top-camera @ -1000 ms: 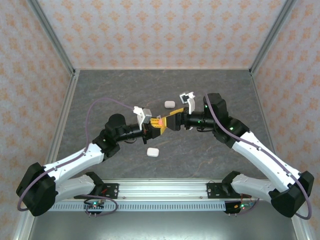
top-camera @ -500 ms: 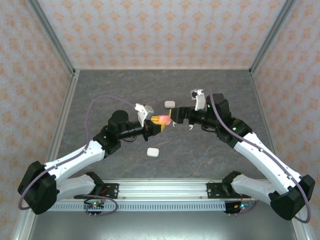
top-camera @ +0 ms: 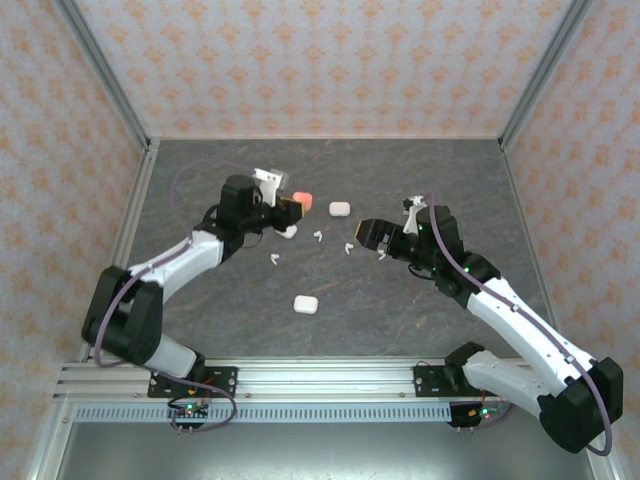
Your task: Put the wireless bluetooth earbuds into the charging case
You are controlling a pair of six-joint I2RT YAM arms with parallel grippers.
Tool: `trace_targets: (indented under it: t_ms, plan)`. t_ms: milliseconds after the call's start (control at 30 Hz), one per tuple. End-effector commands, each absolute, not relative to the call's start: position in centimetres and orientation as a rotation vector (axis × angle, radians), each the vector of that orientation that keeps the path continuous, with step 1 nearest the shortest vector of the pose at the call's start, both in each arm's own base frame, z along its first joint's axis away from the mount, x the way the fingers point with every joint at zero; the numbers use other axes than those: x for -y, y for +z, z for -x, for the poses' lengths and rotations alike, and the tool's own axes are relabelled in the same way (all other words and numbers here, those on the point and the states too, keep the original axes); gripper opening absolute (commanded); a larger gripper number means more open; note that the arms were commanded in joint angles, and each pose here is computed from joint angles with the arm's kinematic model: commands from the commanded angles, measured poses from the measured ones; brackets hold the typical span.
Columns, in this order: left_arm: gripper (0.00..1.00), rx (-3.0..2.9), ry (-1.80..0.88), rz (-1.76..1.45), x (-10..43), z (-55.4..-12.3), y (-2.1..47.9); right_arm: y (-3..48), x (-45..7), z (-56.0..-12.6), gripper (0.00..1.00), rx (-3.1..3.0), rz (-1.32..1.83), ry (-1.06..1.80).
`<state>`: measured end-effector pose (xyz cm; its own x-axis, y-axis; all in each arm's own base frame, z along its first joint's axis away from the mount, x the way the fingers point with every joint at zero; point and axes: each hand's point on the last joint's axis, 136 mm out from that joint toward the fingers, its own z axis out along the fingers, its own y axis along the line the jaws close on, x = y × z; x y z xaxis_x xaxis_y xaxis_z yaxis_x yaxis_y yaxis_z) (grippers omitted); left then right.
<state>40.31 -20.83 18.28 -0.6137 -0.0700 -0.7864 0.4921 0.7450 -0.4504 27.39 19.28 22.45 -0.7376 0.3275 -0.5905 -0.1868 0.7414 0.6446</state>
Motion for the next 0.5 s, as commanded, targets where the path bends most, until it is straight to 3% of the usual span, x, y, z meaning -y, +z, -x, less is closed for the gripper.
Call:
trace_targets:
  t_ms: [0,467]
  plan:
    - [0.0,-2.24,-0.811,-0.219,19.6,-43.0,15.4,22.7,-19.0,-28.1,0.99,-2.187,-0.143,0.917]
    - [0.0,-2.478,-0.922,-0.093,21.8,-47.4,7.2,21.4,-19.0,-27.9,0.99,-2.231,-0.12,0.89]
